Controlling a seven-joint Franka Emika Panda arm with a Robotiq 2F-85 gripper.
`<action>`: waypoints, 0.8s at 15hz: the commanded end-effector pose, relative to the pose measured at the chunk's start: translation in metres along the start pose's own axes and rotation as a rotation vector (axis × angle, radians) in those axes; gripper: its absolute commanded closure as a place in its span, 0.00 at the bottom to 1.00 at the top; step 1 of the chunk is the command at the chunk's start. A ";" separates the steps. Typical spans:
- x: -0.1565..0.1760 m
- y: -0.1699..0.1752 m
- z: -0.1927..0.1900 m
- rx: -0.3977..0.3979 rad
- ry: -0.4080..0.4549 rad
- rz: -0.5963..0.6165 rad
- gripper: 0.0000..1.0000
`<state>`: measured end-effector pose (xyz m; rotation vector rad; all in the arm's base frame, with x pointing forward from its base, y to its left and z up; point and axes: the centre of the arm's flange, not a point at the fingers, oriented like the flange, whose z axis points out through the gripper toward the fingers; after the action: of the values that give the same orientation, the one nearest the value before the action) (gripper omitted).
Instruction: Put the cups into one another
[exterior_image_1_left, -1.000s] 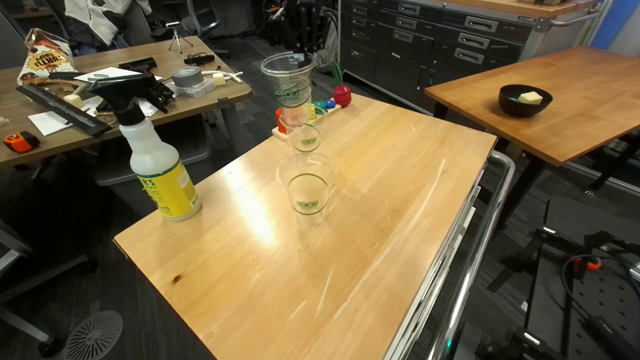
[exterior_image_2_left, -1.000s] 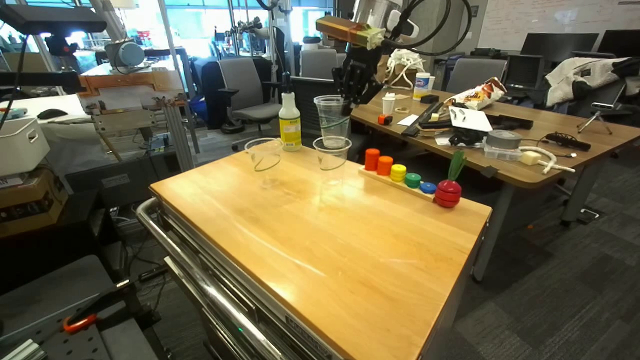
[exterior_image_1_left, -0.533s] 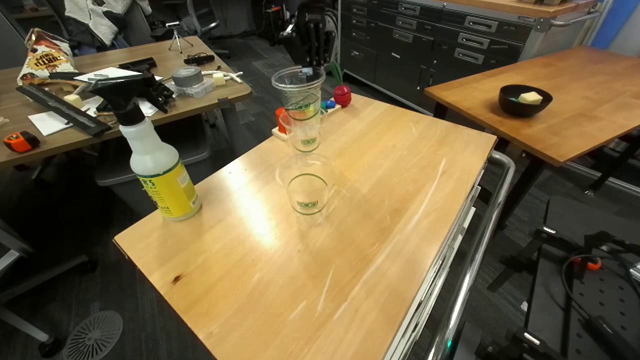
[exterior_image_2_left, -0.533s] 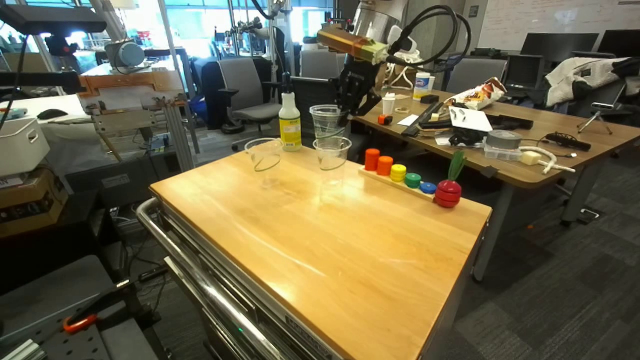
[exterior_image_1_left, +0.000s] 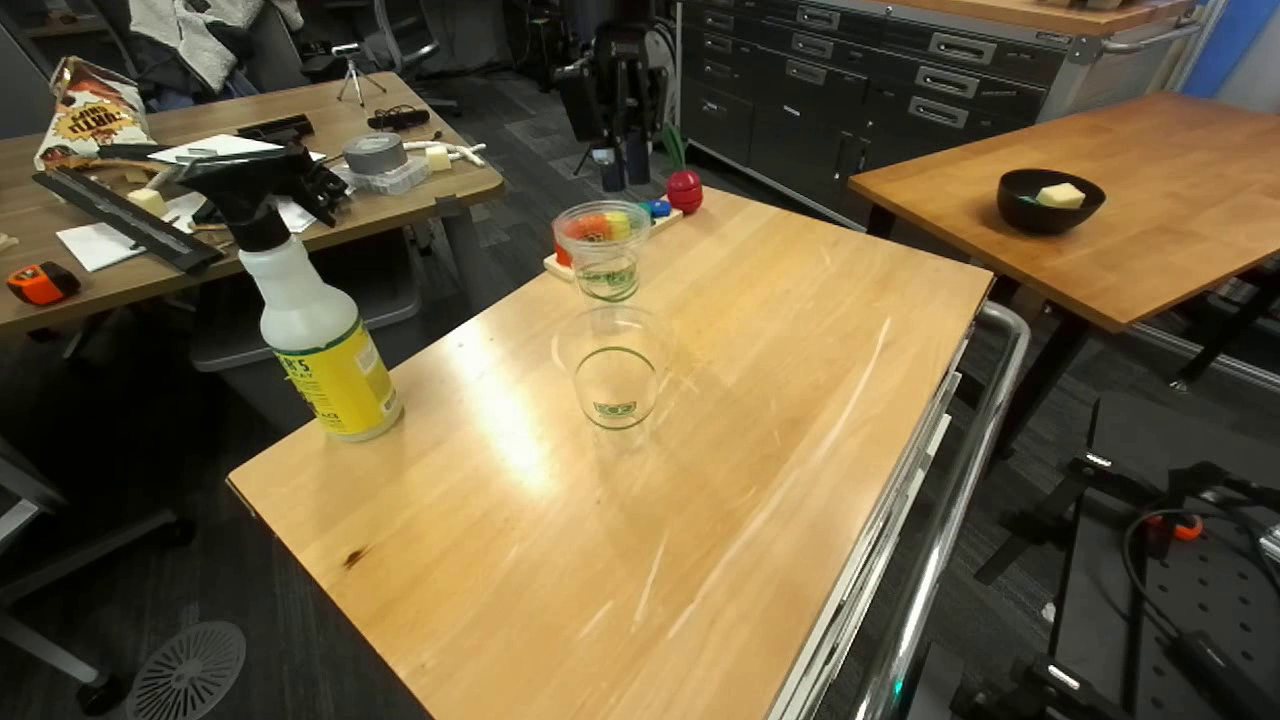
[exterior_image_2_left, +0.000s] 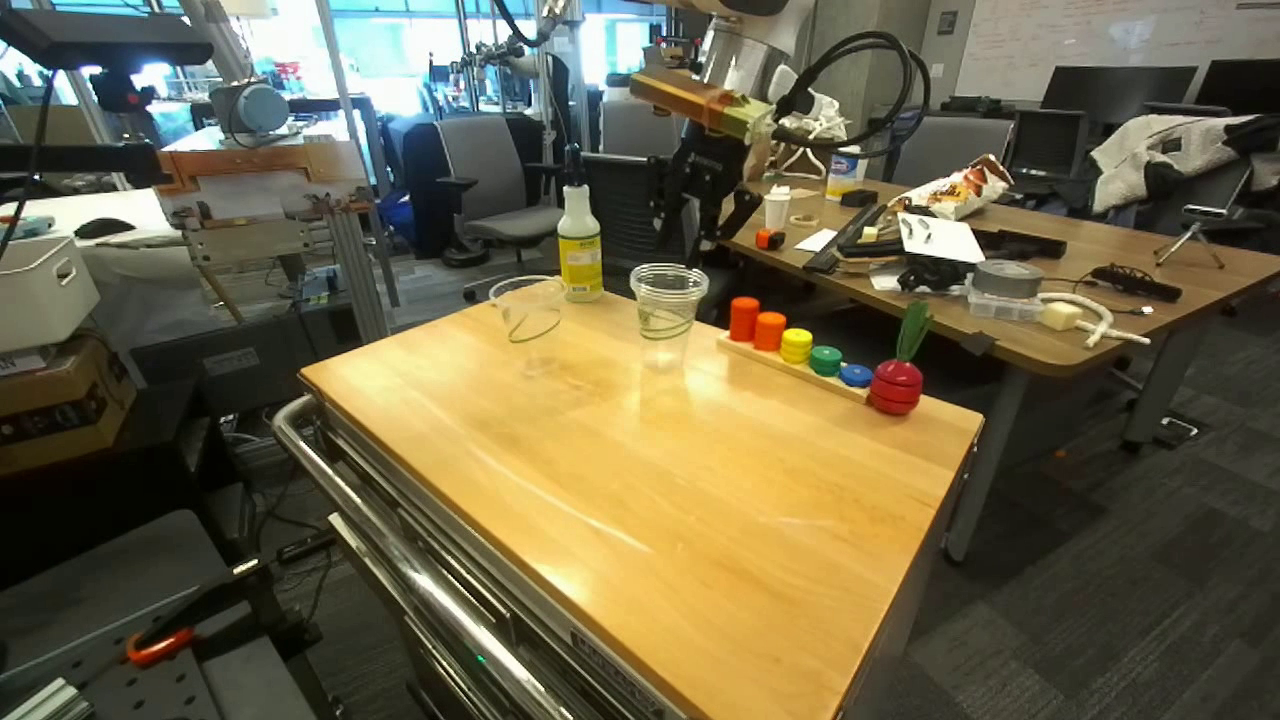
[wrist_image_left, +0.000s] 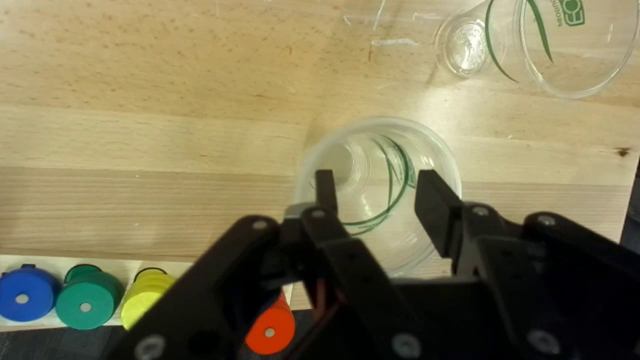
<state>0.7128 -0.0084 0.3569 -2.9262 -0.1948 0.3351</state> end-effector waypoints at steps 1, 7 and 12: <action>-0.007 -0.002 -0.001 -0.017 0.040 -0.031 0.23; -0.001 0.006 0.018 -0.110 0.078 -0.036 0.00; 0.001 0.012 0.037 -0.145 0.060 -0.040 0.00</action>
<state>0.7144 -0.0141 0.3218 -3.0358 -0.2574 0.2529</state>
